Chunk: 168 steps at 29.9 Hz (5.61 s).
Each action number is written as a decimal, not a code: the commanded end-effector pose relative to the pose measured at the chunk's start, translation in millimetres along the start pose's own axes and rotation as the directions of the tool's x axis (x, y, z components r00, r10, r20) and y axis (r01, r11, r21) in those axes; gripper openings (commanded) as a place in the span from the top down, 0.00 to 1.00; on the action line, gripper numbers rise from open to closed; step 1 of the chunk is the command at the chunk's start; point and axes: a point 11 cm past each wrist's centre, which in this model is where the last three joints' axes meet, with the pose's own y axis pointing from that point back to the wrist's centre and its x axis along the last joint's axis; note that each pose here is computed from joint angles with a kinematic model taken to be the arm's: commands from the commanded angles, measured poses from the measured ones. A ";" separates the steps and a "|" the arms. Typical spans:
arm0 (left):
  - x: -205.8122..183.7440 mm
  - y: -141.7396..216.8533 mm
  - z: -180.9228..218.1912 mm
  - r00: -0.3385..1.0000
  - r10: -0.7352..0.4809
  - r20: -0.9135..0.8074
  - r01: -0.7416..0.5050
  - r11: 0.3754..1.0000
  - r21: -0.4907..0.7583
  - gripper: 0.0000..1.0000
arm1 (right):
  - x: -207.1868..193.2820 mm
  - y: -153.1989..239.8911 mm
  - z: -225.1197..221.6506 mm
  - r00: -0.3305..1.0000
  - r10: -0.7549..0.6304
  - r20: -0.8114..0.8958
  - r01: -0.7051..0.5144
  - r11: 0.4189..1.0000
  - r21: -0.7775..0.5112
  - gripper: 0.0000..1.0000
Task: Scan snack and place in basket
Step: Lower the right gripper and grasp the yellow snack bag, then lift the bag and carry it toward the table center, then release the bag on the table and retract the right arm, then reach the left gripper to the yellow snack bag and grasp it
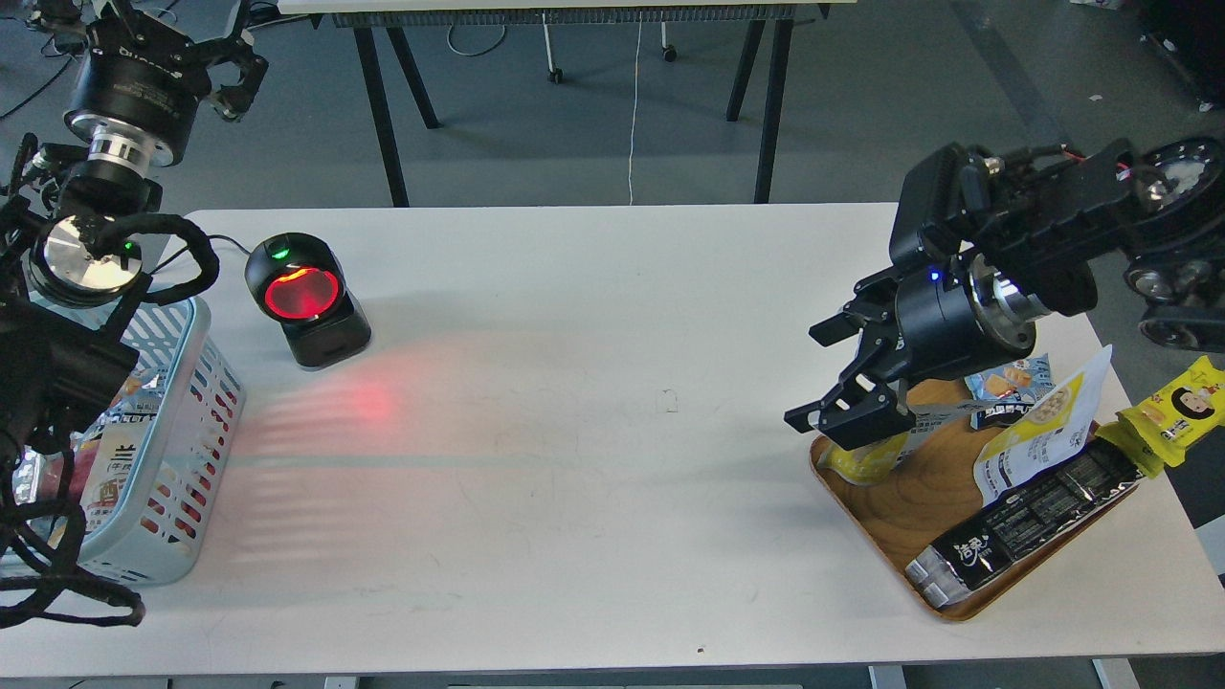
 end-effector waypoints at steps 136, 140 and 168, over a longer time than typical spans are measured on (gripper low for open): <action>-106.0 -40.7 23.7 0.807 -0.379 0.454 0.298 0.924 0.241 0.01 | 86.4 65.8 112.5 0.194 0.756 0.625 -0.779 0.506 -0.370 0.01; -138.2 -45.9 19.4 0.671 -0.482 0.563 0.358 0.876 0.323 0.01 | 56.3 66.3 135.3 -0.061 0.705 0.707 -0.773 0.415 -0.480 0.01; -231.7 86.1 -154.5 -0.782 -0.541 0.310 0.151 0.319 0.936 0.09 | -71.9 35.2 210.4 -0.874 -0.143 0.465 -0.468 -0.011 -0.883 0.00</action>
